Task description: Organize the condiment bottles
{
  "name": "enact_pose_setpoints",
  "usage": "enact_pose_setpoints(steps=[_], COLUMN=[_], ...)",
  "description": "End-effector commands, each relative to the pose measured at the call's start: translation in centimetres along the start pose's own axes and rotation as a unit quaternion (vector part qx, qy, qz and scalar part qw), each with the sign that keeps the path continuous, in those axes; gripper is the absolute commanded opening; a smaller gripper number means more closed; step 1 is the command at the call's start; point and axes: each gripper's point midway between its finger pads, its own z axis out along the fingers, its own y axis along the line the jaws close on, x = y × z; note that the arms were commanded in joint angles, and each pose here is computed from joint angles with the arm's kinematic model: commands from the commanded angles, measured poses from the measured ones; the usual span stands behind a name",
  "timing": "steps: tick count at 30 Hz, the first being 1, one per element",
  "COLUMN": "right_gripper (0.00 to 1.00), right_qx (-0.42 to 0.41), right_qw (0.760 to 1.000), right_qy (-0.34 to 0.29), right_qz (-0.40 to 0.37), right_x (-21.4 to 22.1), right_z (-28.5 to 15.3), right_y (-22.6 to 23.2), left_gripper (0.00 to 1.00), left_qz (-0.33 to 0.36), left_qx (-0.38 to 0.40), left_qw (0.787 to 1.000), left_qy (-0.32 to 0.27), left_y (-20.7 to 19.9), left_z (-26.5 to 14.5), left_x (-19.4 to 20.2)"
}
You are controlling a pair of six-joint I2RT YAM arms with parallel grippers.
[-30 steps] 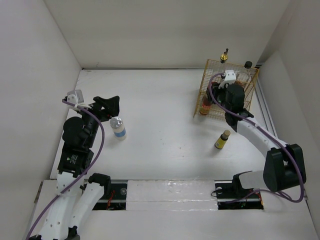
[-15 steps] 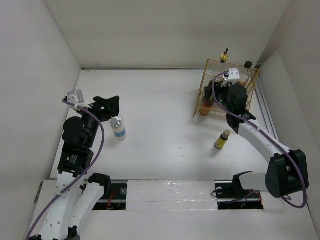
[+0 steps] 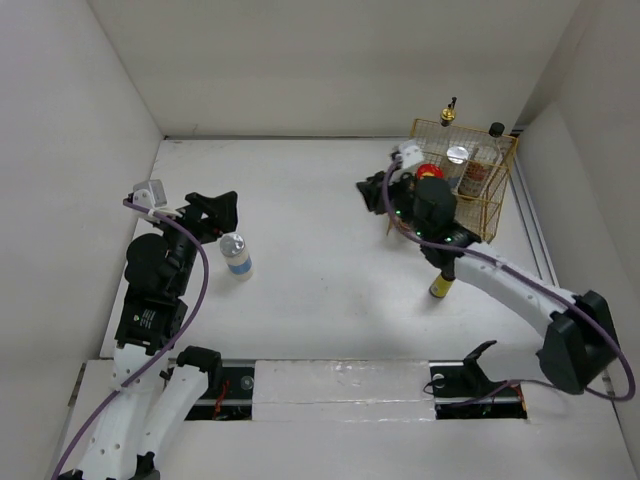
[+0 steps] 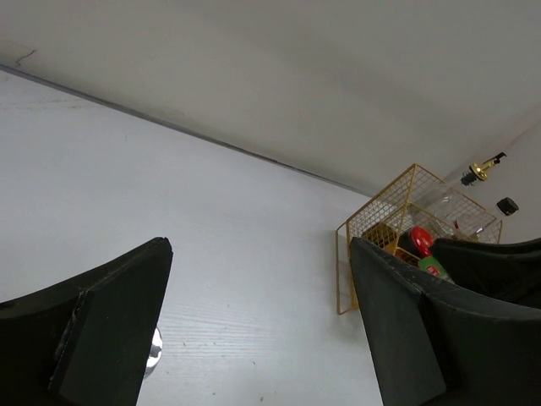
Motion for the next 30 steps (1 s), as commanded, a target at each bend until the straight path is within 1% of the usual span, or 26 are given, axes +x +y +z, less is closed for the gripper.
enact_pose_setpoints(steps=[1,2,3,4,5,6,7,9,10,11,13,14,15,16,17,18,19,20,21,22,23,24,25,27,29,30], right_gripper=[0.38,0.43,0.50,0.67,0.76,0.83,0.92,0.97,0.98,1.00,1.00,1.00,1.00,1.00,1.00,1.00,1.00,1.00,1.00,1.00,1.00,1.00,1.00,1.00,0.94,0.85], right_qx=[-0.150,-0.179,-0.232,-0.269,-0.287,-0.309,-0.348,-0.374,-0.405,-0.418,-0.438,-0.461,-0.462,-0.469,-0.468,-0.469,-0.467,-0.471,-0.470,-0.472,-0.474,-0.480,-0.481,-0.486,-0.475,-0.474], right_qw=[0.989,0.983,0.972,0.962,0.955,0.947,0.933,0.923,0.909,0.904,0.894,0.882,0.882,0.877,0.877,0.878,0.877,0.874,0.874,0.875,0.872,0.869,0.869,0.866,0.874,0.874], right_qy=[0.008,0.029,0.040,0.038,0.060,0.064,0.069,0.066,0.071,0.068,0.072,0.074,0.068,0.085,0.092,0.081,0.097,0.103,0.106,0.094,0.110,0.112,0.101,0.105,0.094,0.091], right_qz=[-0.014,-0.021,-0.029,-0.036,-0.045,-0.052,-0.058,-0.062,-0.066,-0.065,-0.064,-0.063,-0.059,-0.058,-0.058,-0.058,-0.057,-0.057,-0.057,-0.058,-0.053,-0.053,-0.053,-0.049,-0.051,-0.046], right_x=[1.0,3.4,4.5,4.7,7.1,7.8,8.5,9.8,10.5,10.7,12.1,12.5,12.0,13.9,14.5,13.5,15.1,15.7,16.0,15.2,16.7,16.8,16.1,16.4,15.9,15.7], right_z=[1.7,2.9,2.8,2.8,3.5,3.5,2.8,3.5,3.1,3.2,4.1,3.7,4.5,4.8,5.3,6.1,6.8,6.8,7.2,7.9,8.0,8.2,8.7,8.4,8.8,8.6], right_y=[9.4,11.2,13.8,16.7,18.1,19.5,22.0,24.2,25.6,26.5,28.1,29.2,29.7,30.3,30.4,31.0,31.0,31.6,31.8,32.2,32.8,33.1,33.4,34.2,34.5,35.0], left_gripper=[0.82,0.82,0.82,0.82,0.82,0.82,0.82,0.82,0.82,0.82,0.82,0.82,0.82,0.83,0.83,0.83,0.83,0.83,0.83,0.83,0.83,0.83,0.83,0.83,0.83,0.83], left_qz=[-0.004,-0.004,-0.004,-0.004,-0.005,-0.005,-0.009,-0.009,-0.010,-0.011,-0.012,-0.016,-0.017,-0.017,-0.017,-0.017,-0.017,-0.016,-0.016,-0.016,-0.015,-0.017,-0.017,-0.012,-0.011,-0.012], left_qx=[0.002,0.002,0.002,0.002,0.005,-0.001,-0.005,-0.012,-0.013,-0.016,-0.025,-0.032,-0.029,-0.029,-0.029,-0.029,-0.029,-0.032,-0.028,-0.031,-0.025,-0.018,-0.018,-0.021,-0.013,-0.009], left_qw=[1.000,1.000,1.000,1.000,1.000,1.000,0.999,0.999,0.999,0.999,0.998,0.998,0.997,0.997,0.997,0.997,0.997,0.998,0.998,0.998,0.998,0.998,0.998,0.998,0.999,0.998], left_qy=[-0.022,-0.022,-0.022,-0.022,-0.026,-0.030,-0.031,-0.030,-0.038,-0.051,-0.061,-0.061,-0.064,-0.064,-0.064,-0.064,-0.064,-0.060,-0.058,-0.054,-0.050,-0.060,-0.060,-0.056,-0.051,-0.056], left_y=[-0.2,-0.2,-0.2,-0.2,-0.4,-0.1,-0.1,0.2,0.2,0.3,0.6,0.8,0.6,0.6,0.6,0.7,0.7,0.8,0.7,0.8,0.6,0.3,0.3,0.4,0.1,-0.1], left_z=[-0.1,-0.1,-0.1,-0.1,-0.3,-0.3,-0.4,-0.4,-0.7,-1.2,-1.4,-1.4,-1.5,-1.5,-1.5,-1.6,-1.6,-1.4,-1.4,-1.1,-1.1,-1.4,-1.4,-1.2,-1.2,-1.1], left_x=[-0.8,-0.8,-0.8,-0.8,-1.1,-1.2,-1.4,-1.3,-1.7,-2.3,-2.8,-2.7,-3.0,-3.0,-3.0,-2.9,-2.9,-2.6,-2.6,-2.3,-2.2,-2.8,-2.8,-2.6,-2.4,-2.6])
